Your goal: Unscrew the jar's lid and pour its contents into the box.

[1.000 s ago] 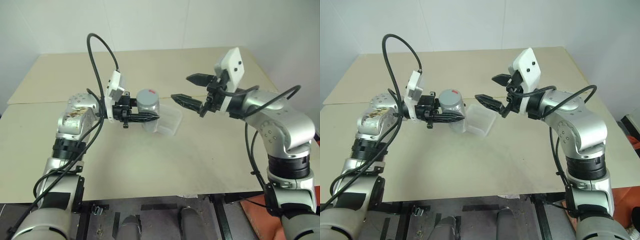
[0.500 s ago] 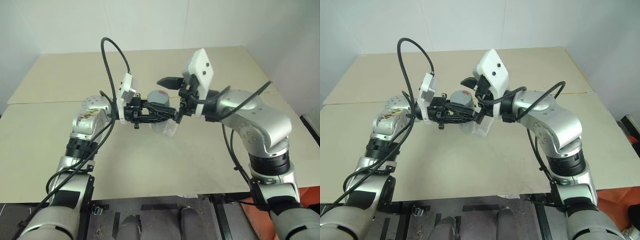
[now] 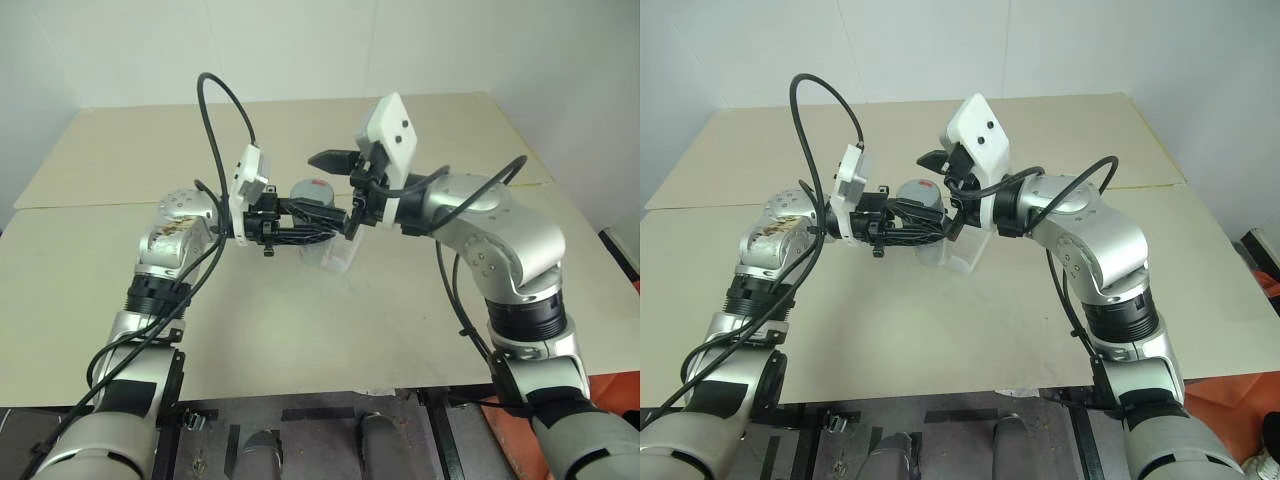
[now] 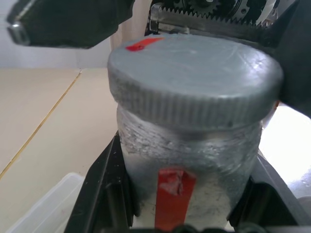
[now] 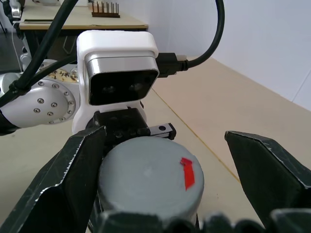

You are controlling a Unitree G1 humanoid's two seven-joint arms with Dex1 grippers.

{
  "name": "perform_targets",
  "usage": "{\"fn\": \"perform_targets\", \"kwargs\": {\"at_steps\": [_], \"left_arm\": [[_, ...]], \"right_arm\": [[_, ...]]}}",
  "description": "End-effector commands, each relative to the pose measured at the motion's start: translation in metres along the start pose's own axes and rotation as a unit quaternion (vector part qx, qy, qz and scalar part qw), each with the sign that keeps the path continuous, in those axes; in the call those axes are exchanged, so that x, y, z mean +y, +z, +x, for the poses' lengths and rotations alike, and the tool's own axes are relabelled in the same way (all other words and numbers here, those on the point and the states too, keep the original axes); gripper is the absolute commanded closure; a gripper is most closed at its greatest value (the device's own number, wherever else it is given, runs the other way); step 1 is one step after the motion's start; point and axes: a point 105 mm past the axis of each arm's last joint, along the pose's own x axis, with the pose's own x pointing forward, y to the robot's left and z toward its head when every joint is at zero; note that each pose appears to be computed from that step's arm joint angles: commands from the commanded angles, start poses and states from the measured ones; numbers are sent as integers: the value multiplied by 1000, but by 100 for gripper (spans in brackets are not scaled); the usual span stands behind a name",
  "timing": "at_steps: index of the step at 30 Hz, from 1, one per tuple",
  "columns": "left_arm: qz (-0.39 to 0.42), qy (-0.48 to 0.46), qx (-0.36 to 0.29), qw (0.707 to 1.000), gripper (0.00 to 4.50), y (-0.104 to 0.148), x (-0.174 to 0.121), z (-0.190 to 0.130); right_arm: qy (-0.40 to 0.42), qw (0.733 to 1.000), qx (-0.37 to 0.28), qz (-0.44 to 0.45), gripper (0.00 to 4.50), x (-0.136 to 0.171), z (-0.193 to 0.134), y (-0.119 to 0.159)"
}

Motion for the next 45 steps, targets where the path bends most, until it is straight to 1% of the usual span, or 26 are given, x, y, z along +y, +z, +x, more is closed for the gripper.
{"fn": "perform_targets", "kwargs": {"at_steps": [1,9,18,22,25,29,32,39,45], "left_arm": [[36,-6,-5,999,256,19,0,-5],[37,-4,0,999,256,19,-1,-12],[37,-2,2,999,256,18,-1,-14],[35,-2,3,999,256,17,-2,-15],[34,3,2,999,256,15,0,-13],[35,6,3,999,256,12,1,-9],[31,-8,5,999,256,9,-2,-5],[34,-16,2,999,256,10,-4,0],[36,-20,3,999,256,10,-4,1]], "right_arm": [[-44,999,-3,-19,5,-17,-15,5],[-91,996,15,-23,5,-35,-41,-1],[-113,993,15,-27,5,-43,-54,1],[-101,994,19,-32,5,-37,-60,1],[-67,997,20,-30,5,-22,-63,0],[-29,999,-7,-16,5,-3,-55,12],[-6,1000,-23,-14,5,11,-47,19],[-17,1000,-7,-10,5,9,-24,16],[-8,1000,-1,-8,5,12,-10,15]]}}
